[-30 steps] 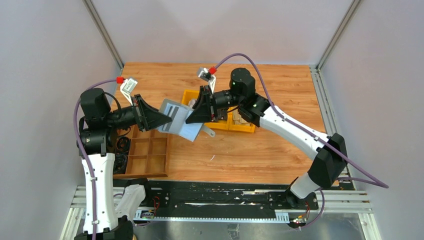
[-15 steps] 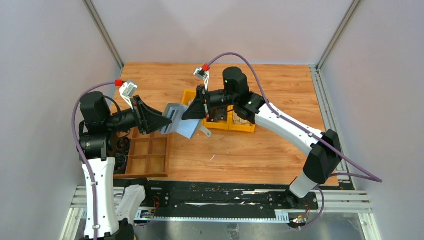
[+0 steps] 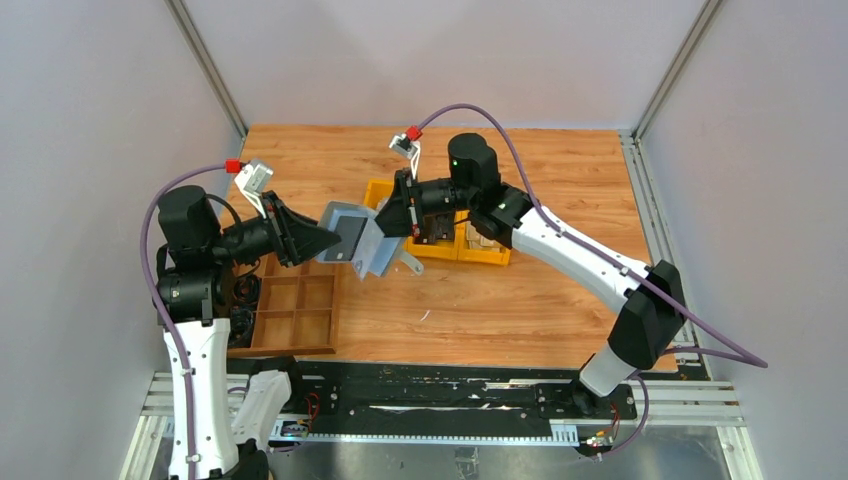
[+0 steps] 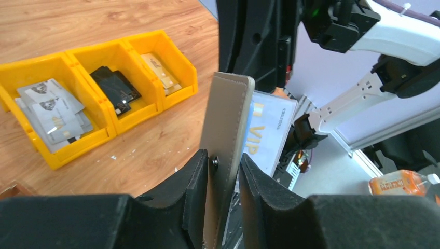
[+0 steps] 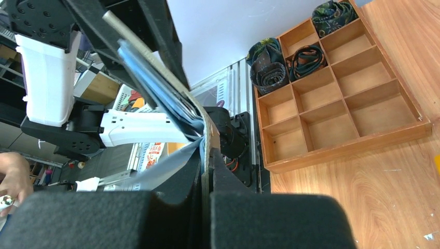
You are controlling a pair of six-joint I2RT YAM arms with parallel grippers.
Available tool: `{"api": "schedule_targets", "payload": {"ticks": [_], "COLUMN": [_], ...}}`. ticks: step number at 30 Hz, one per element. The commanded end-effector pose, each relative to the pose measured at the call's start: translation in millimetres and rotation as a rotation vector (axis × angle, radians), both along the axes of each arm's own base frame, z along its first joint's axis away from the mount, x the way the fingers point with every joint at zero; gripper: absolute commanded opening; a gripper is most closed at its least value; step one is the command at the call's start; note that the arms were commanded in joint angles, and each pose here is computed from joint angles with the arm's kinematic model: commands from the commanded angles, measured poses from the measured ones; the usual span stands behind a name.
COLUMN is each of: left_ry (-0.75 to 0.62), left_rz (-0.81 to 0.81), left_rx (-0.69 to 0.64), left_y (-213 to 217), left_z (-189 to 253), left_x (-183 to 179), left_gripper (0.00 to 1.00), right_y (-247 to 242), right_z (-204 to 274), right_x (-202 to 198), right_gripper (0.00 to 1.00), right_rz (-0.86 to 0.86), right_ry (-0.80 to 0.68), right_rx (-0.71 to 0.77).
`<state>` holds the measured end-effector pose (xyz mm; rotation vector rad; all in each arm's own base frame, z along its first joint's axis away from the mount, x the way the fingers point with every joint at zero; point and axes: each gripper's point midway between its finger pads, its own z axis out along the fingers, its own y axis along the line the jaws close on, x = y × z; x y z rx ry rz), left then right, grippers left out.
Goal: Take the credit cards out of the card holder
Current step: Remove the credit card from the card holder.
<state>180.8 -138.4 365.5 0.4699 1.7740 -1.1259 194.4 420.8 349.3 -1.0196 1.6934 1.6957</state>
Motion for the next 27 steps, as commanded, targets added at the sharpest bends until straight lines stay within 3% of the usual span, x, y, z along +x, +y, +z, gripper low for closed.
{"api": "schedule_targets", "payload": {"ticks": [1, 4, 8, 15, 23, 27], "left_ry": [-0.033, -0.035, 0.006, 0.093, 0.041, 0.033], "left_rz": [0.076, 0.112, -0.017, -0.208, -0.118, -0.091], "left_rx": [0.028, 0.043, -0.019, -0.119, -0.078, -0.090], "left_y": [7, 11, -2, -15, -10, -9], "left_z": [5, 3, 5, 17, 15, 19], "left_x": [10, 15, -2, -27, -14, -9], "left_gripper": [0.32, 0.33, 0.43, 0.47, 0.25, 0.13], "right_y": [-6, -7, -8, -9, -12, -27], "right_z": [35, 42, 49, 46, 42, 44], "right_x": [-22, -31, -38, -42, -45, -29], "right_gripper": [0.00, 0.00, 0.00, 0.00, 0.01, 0.20], "right_rz": [0.052, 0.084, 0.116, 0.138, 0.161, 0.099], "right_ry": [-0.046, -0.062, -0.074, -0.072, -0.084, -0.107], "right_rx": [0.088, 0.121, 0.144, 0.149, 0.128, 0.109]}}
